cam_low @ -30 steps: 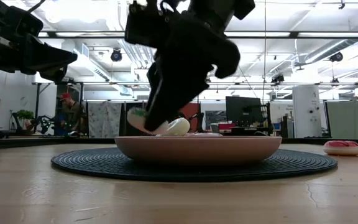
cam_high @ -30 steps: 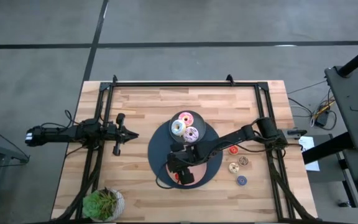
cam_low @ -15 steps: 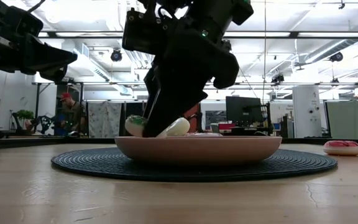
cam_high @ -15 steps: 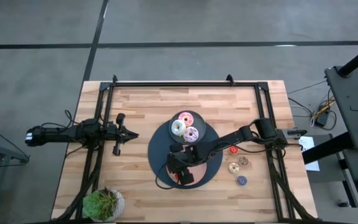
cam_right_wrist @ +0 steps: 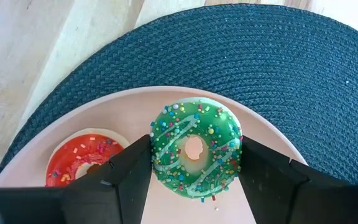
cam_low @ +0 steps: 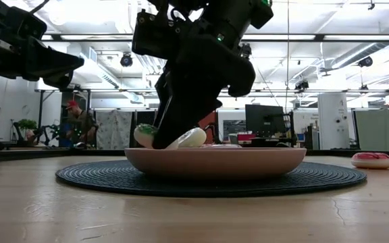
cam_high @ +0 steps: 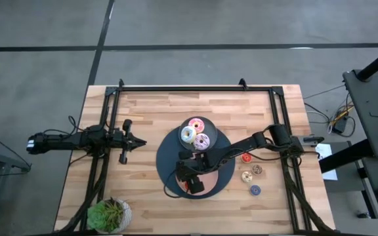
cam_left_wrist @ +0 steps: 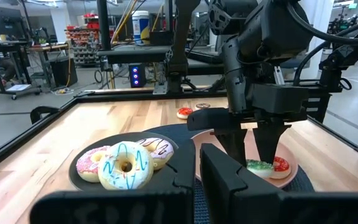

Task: Pick & Place donuts
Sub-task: Put the small green doughnut into the pink plate

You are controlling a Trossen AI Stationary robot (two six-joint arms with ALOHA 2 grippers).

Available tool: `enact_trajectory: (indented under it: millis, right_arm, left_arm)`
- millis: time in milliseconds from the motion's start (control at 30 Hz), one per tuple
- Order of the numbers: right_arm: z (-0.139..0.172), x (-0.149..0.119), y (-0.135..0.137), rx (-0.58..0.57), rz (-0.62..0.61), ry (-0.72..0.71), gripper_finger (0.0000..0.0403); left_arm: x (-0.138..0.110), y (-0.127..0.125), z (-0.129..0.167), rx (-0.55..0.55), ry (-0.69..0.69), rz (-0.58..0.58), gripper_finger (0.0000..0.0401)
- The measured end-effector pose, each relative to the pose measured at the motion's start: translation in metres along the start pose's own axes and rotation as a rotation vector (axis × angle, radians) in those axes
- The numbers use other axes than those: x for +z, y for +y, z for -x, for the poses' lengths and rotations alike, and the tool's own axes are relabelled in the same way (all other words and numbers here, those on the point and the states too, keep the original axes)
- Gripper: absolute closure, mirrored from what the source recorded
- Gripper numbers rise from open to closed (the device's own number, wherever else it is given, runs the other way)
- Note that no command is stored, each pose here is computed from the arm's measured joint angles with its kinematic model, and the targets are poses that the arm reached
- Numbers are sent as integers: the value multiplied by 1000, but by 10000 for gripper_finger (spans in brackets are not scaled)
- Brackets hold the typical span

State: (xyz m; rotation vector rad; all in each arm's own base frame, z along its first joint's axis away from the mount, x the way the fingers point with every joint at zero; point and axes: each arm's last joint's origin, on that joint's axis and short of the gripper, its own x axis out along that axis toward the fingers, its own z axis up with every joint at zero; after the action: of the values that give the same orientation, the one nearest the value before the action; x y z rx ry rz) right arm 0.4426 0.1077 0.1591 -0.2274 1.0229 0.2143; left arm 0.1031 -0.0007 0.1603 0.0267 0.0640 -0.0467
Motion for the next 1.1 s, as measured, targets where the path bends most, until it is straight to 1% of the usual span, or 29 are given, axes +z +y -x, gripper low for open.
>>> enact_trajectory:
  millis: [1100]
  right_arm:
    - [-7,-7,1,7,0,-8,193]
  left_arm:
    - [0,0,0,0,0,0,401]
